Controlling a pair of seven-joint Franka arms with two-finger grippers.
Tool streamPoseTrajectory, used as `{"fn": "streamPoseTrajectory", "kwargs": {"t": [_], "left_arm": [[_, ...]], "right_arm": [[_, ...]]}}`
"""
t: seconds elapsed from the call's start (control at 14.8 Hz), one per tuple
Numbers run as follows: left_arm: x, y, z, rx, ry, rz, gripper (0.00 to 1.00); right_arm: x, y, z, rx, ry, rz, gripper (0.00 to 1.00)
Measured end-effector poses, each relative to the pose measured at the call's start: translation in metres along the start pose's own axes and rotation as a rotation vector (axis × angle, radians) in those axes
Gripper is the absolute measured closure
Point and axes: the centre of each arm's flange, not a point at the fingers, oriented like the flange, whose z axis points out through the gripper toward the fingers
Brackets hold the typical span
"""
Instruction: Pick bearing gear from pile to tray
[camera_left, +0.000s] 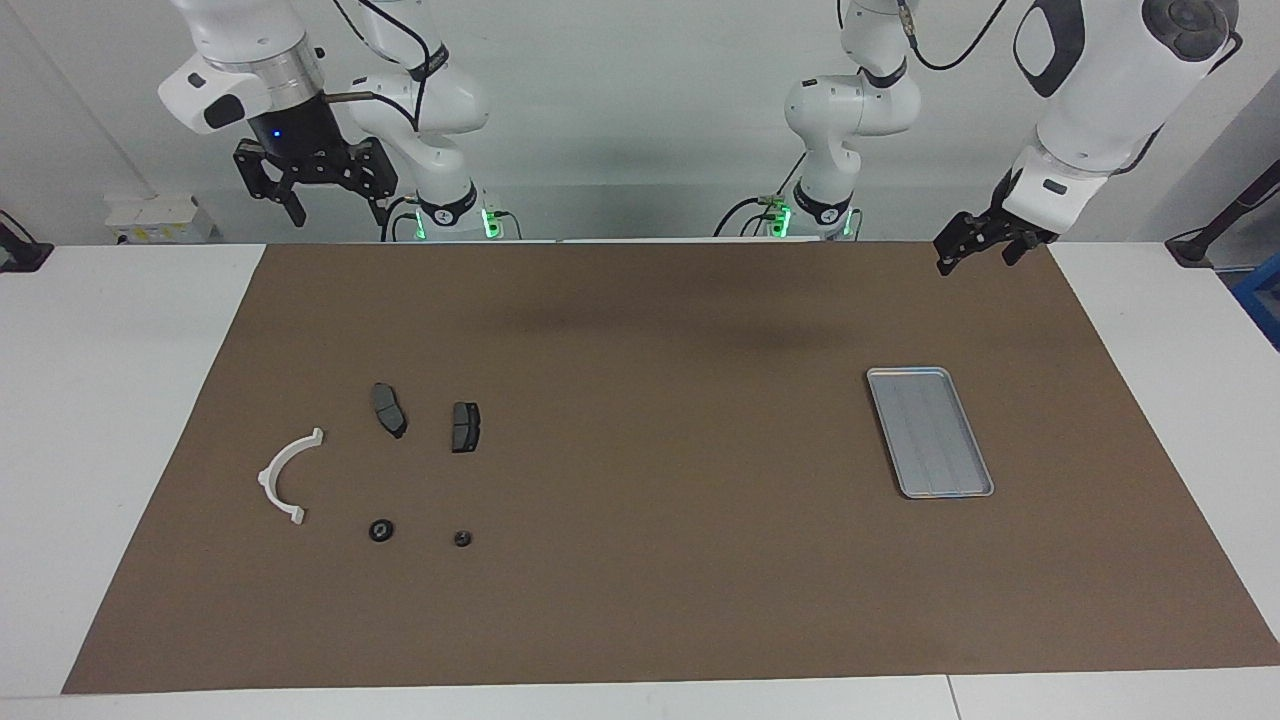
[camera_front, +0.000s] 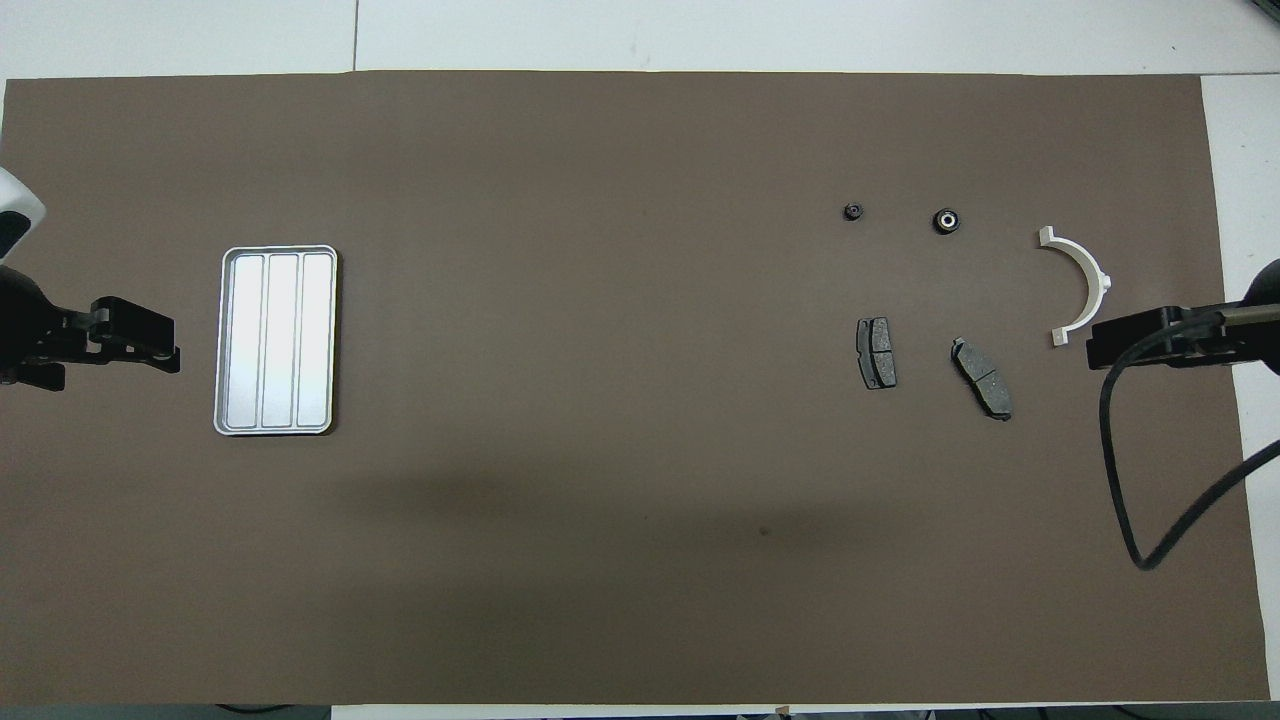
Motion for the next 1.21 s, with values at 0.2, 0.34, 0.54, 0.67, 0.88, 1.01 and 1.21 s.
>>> {"fn": "streamPoseTrajectory", "kwargs": {"t": [0.2, 0.34, 0.54, 0.67, 0.88, 1.01, 1.21], "left_arm": [[0.000, 0.000, 0.000, 0.000, 0.000, 0.000, 0.00], [0.000, 0.000, 0.000, 0.000, 0.000, 0.000, 0.00], [0.000, 0.000, 0.000, 0.000, 0.000, 0.000, 0.00], [0.000, 0.000, 0.000, 0.000, 0.000, 0.000, 0.00], [0.000, 0.000, 0.000, 0.000, 0.000, 0.000, 0.00], [0.000, 0.000, 0.000, 0.000, 0.000, 0.000, 0.00], [0.000, 0.000, 0.000, 0.000, 0.000, 0.000, 0.00]], "right_arm": [[0.002, -0.001, 0.005, 0.003, 0.004, -0.005, 0.00], [0.013, -0.003, 0.025, 0.004, 0.017, -0.008, 0.00], [0.056, -0.018, 0.096, 0.008, 0.008, -0.017, 0.00], [0.091, -0.037, 0.156, 0.006, 0.000, 0.004, 0.00], [0.138, -0.060, 0.244, -0.024, -0.008, 0.042, 0.00], [0.163, -0.064, 0.291, -0.027, -0.018, 0.074, 0.00], [0.196, -0.073, 0.340, -0.038, -0.029, 0.180, 0.00]]}}
